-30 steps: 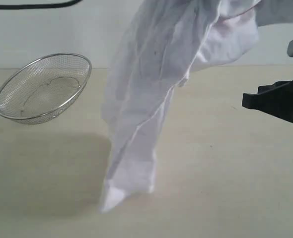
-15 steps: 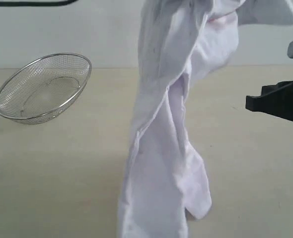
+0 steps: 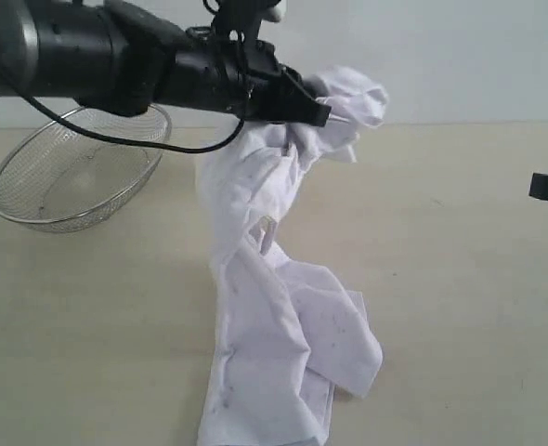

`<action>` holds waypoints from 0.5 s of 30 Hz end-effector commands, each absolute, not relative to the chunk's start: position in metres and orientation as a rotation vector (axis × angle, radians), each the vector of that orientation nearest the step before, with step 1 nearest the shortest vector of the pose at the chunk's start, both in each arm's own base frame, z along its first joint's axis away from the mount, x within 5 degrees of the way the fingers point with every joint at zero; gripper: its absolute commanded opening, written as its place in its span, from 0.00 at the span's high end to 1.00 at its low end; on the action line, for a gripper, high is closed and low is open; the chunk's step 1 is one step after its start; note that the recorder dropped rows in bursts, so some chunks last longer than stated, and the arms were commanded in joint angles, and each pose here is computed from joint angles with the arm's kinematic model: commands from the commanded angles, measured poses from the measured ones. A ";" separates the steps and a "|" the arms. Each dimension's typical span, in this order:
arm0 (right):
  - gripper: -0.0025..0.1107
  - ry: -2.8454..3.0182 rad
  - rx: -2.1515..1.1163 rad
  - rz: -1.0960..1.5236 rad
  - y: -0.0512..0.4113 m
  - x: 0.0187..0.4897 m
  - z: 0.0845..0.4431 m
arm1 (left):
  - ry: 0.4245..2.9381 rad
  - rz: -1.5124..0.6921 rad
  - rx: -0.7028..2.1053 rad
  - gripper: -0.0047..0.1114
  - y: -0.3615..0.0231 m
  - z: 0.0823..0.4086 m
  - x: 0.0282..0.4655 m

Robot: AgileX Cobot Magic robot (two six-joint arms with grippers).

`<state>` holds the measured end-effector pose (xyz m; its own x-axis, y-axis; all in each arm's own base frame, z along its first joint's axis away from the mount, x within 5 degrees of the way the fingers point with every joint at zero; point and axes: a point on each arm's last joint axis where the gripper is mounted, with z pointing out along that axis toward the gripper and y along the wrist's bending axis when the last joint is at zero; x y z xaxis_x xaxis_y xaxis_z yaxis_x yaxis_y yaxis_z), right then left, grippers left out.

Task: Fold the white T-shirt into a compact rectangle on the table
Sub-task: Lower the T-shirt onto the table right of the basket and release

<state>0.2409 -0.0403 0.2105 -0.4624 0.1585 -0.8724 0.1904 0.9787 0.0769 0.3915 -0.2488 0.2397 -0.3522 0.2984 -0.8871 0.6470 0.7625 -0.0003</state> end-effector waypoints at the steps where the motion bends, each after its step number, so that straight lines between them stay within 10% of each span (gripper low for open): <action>1: 0.98 2.047 0.254 -0.040 -0.042 0.242 0.212 | 2.001 -0.257 0.698 0.92 -0.245 0.196 0.407; 4: 0.98 2.063 0.269 -0.031 -0.041 0.241 0.211 | 2.036 -0.209 0.684 0.90 -0.243 0.175 0.414; 9: 0.98 2.081 0.250 -0.024 -0.037 0.241 0.210 | 2.038 -0.233 0.569 0.51 -0.231 0.185 0.427; 15: 0.98 2.069 0.212 -0.002 -0.029 0.243 0.211 | 2.051 -0.228 0.527 0.50 -0.220 0.184 0.432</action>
